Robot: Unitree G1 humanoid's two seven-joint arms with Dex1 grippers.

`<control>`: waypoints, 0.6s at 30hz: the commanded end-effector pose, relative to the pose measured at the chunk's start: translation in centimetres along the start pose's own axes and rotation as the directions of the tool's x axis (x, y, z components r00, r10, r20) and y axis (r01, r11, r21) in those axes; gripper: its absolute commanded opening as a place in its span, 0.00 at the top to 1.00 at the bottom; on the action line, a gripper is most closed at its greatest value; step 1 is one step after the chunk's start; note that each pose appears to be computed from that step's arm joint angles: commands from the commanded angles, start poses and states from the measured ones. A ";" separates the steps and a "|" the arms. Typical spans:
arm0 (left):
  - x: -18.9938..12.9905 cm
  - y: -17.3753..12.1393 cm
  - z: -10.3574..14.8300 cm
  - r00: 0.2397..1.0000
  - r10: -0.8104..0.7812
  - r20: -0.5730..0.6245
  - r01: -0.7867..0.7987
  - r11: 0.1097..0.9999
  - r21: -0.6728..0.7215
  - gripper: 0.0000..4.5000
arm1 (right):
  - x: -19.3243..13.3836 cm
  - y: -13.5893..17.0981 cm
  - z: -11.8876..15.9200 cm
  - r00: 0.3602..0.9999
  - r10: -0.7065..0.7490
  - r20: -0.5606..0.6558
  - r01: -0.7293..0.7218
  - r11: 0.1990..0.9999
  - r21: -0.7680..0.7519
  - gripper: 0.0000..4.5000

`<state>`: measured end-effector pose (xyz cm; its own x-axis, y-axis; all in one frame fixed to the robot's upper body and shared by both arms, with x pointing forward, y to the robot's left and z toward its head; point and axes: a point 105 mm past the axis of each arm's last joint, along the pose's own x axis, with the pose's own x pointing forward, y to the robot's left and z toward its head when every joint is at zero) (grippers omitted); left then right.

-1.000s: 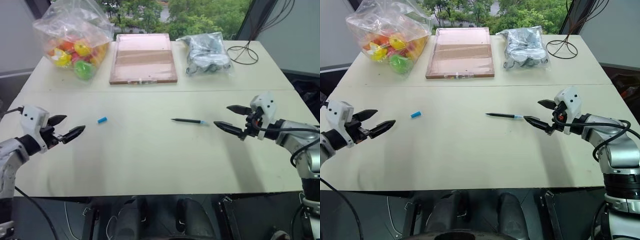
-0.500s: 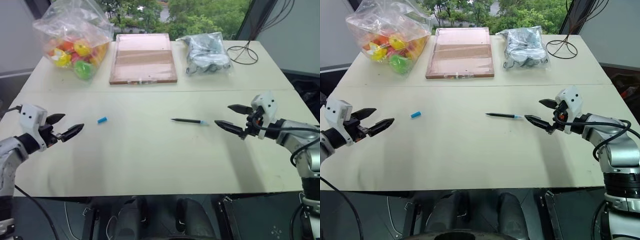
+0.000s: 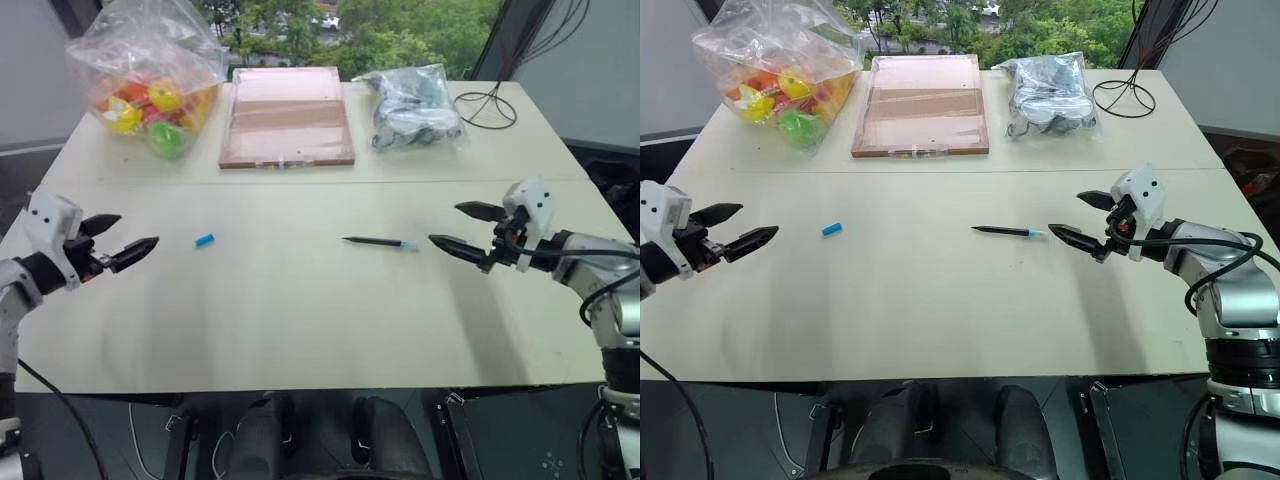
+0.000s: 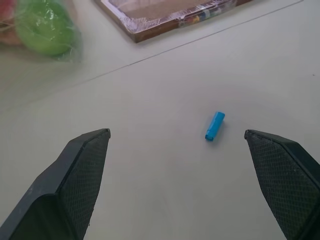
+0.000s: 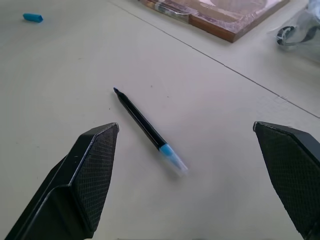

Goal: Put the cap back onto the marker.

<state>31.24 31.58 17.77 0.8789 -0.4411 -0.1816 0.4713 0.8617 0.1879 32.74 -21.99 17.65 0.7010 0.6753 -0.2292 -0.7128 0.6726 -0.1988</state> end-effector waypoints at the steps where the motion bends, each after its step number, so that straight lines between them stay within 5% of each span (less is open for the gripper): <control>1: 0.6 -0.6 3.1 0.993 -0.115 0.042 0.111 0.990 0.085 0.00 | -0.1 0.2 1.9 0.999 0.052 0.017 -0.050 0.996 -0.073 0.01; 6: 3.6 -3.1 5.8 0.937 -0.336 0.096 0.324 0.938 0.119 0.00 | 1.9 1.0 1.4 0.984 0.177 -0.028 -0.180 0.975 -0.134 0.01; 11: 6.6 -4.5 5.2 0.887 -0.462 0.007 0.454 0.874 0.176 0.00 | 4.3 0.6 0.3 0.962 0.265 -0.064 -0.272 0.949 -0.160 0.01; 18: 9.8 -7.0 5.6 0.830 -0.557 0.028 0.542 0.817 0.199 0.00 | 8.4 0.2 -0.3 0.937 0.340 -0.077 -0.349 0.925 -0.154 0.01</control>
<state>36.89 20.05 19.21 0.4722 -0.8486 -0.2386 0.8783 0.4298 0.2096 38.15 -16.58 15.05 0.4240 0.8331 -0.3551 -0.9040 0.3657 -0.2214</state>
